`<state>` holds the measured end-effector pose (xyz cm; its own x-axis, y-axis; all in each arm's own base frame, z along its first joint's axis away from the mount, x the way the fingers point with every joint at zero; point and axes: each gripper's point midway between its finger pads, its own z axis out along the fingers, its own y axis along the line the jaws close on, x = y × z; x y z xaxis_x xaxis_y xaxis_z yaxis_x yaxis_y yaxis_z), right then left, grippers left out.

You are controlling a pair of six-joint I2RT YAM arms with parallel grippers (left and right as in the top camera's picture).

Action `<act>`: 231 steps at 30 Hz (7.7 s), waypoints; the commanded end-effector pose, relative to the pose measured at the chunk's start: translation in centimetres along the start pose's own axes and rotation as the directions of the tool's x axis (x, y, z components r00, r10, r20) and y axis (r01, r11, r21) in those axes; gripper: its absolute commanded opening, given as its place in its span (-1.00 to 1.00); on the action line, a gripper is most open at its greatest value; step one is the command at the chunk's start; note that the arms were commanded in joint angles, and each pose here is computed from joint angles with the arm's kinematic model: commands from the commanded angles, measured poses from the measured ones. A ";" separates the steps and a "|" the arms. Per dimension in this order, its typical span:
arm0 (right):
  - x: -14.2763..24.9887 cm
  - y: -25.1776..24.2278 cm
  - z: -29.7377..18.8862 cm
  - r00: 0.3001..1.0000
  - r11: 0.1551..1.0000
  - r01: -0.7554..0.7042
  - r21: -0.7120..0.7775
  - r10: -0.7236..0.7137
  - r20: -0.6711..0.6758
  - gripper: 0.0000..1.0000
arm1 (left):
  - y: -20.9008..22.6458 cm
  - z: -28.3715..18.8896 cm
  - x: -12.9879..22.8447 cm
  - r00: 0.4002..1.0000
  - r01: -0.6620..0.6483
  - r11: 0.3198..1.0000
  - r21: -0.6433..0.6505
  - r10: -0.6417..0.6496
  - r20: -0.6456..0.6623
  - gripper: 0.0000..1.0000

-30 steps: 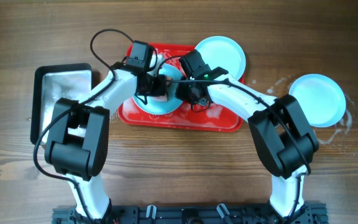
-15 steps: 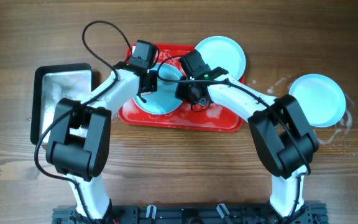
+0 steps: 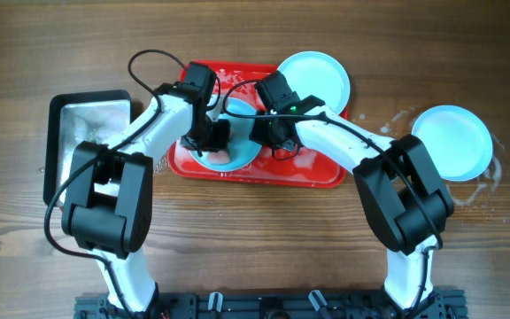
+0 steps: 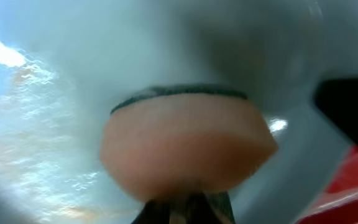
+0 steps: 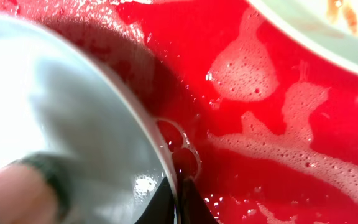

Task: Clean dirty plates on tray and stack at the side

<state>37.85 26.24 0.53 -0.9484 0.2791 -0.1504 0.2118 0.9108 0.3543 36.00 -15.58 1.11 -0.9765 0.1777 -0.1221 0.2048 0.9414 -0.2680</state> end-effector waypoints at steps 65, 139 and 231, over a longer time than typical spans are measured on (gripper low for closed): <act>0.3 -0.6 0.5 1.000 1.000 -0.004 0.010 0.004 -0.010 -0.91 | 10.3 0.9 -1.4 0.959 0.274 0.799 -0.535 -0.190 0.208 -0.92; 0.2 -0.5 0.5 1.000 1.000 -0.002 0.007 0.002 -0.008 -0.91 | 0.5 3.4 -6.0 0.973 -0.031 0.999 -0.027 0.036 0.227 -0.92; 0.2 0.2 0.5 0.999 0.999 0.030 -0.031 -0.030 -0.013 -0.91 | 5.3 -6.6 -4.6 0.819 0.572 0.816 -0.084 -0.562 0.114 -0.92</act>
<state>37.60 27.18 0.64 -0.9606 0.2353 -0.1477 0.1626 0.9074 0.3876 37.74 -12.46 2.63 -0.9407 -0.3329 0.0649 -0.3385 0.9091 -0.2429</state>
